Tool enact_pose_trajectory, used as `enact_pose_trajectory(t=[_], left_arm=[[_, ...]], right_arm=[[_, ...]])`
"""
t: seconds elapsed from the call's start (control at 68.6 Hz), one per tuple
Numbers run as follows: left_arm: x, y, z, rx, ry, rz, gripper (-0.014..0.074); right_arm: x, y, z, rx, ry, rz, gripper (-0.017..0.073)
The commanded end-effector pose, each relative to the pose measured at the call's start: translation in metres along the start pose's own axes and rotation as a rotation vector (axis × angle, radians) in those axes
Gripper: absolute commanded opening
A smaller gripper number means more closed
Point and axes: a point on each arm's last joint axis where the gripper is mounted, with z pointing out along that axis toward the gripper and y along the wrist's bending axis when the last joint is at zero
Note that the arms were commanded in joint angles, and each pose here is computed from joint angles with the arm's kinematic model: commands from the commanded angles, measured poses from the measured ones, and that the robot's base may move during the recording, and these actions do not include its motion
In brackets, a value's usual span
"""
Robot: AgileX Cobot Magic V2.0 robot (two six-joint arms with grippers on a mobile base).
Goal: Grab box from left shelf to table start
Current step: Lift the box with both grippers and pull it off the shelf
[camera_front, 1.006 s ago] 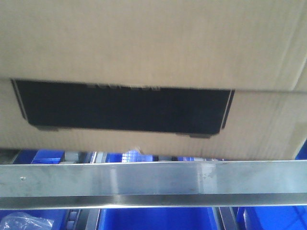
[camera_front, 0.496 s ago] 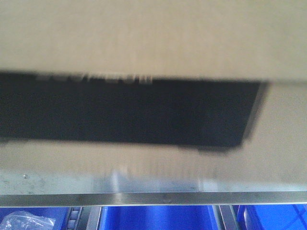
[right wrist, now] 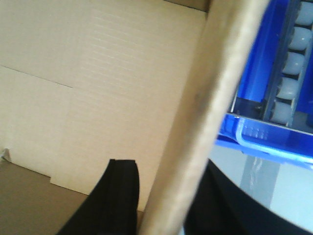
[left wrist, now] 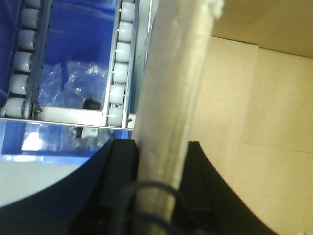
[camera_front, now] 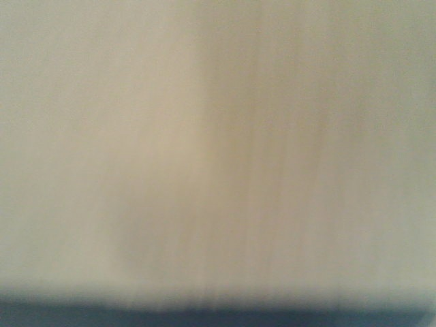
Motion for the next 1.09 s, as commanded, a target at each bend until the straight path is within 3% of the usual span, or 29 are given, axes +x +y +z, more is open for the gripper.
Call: enact_pose_trajectory(t=[0.0, 0.365, 0.685, 0.817, 1.079], left_arm=[[-0.006, -0.011, -0.035, 0.178, -0.217, 0.066, -0.0092], [0.015, -0.005, -0.091, 0.332, -0.453, 0.013, -0.0092], [0.027, 0.001, -0.112, 0.354, -0.544, 0.019, -0.0092], [0.029, 0.002, -0.115, 0.342, -0.565, 0.070, -0.0092], [0.028, 0.002, -0.115, 0.346, -0.567, 0.069, -0.0092]], right_arm=[[-0.009, 0.001, -0.025, 0.044, -0.239, -0.054, 0.0062], [0.028, 0.014, -0.088, 0.031, -0.554, -0.086, 0.0062], [0.056, 0.021, -0.124, 0.021, -0.772, -0.104, 0.0062], [0.057, 0.021, -0.126, 0.021, -0.788, -0.105, 0.0062], [0.056, 0.021, -0.127, 0.022, -0.801, -0.104, 0.0062]])
